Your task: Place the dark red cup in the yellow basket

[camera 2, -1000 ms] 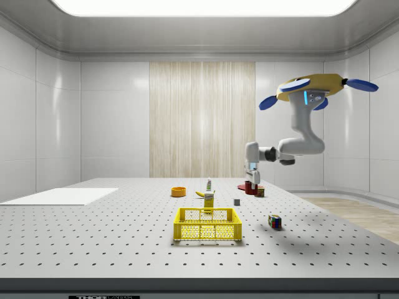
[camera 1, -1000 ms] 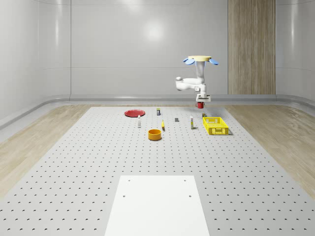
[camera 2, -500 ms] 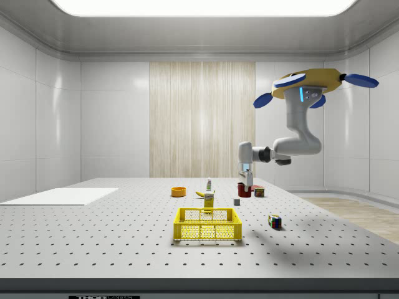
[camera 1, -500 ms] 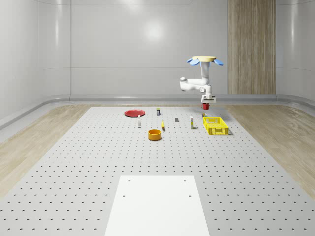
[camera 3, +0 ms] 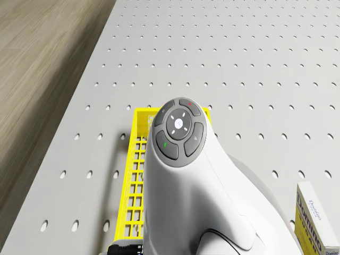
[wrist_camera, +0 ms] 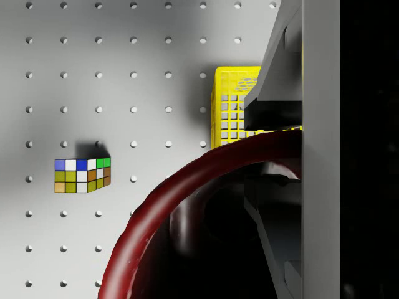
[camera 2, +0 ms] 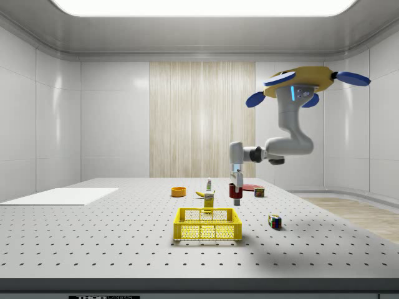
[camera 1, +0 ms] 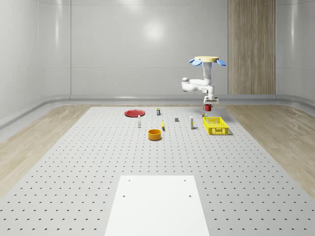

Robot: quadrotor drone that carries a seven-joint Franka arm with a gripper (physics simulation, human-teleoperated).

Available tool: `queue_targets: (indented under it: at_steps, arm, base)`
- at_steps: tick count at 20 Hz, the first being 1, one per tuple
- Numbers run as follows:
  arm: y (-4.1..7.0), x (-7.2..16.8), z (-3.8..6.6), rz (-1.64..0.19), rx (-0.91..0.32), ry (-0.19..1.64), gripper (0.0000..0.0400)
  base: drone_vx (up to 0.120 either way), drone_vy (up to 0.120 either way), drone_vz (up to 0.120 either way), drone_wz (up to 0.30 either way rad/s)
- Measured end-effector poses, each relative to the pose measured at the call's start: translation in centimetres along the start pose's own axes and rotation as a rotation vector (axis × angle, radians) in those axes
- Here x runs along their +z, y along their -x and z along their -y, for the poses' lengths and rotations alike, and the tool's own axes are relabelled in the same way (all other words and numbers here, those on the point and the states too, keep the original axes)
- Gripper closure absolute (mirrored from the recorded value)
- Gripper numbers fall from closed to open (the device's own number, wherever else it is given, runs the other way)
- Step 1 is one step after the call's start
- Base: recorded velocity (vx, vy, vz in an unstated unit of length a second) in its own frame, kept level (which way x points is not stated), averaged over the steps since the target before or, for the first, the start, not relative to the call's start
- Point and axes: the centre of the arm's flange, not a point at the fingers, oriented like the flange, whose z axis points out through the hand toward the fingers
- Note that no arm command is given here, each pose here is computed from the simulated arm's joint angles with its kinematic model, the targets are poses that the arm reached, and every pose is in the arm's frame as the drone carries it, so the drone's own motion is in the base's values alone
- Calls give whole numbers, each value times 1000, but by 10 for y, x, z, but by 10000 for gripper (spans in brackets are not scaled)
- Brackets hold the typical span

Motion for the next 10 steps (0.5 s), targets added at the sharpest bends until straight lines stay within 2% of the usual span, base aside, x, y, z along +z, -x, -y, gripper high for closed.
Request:
queue_targets:
  at_steps: [10]
  arm:
    - [0,0,0,0,0,0,300]
  base:
    - [120,0,0,0]
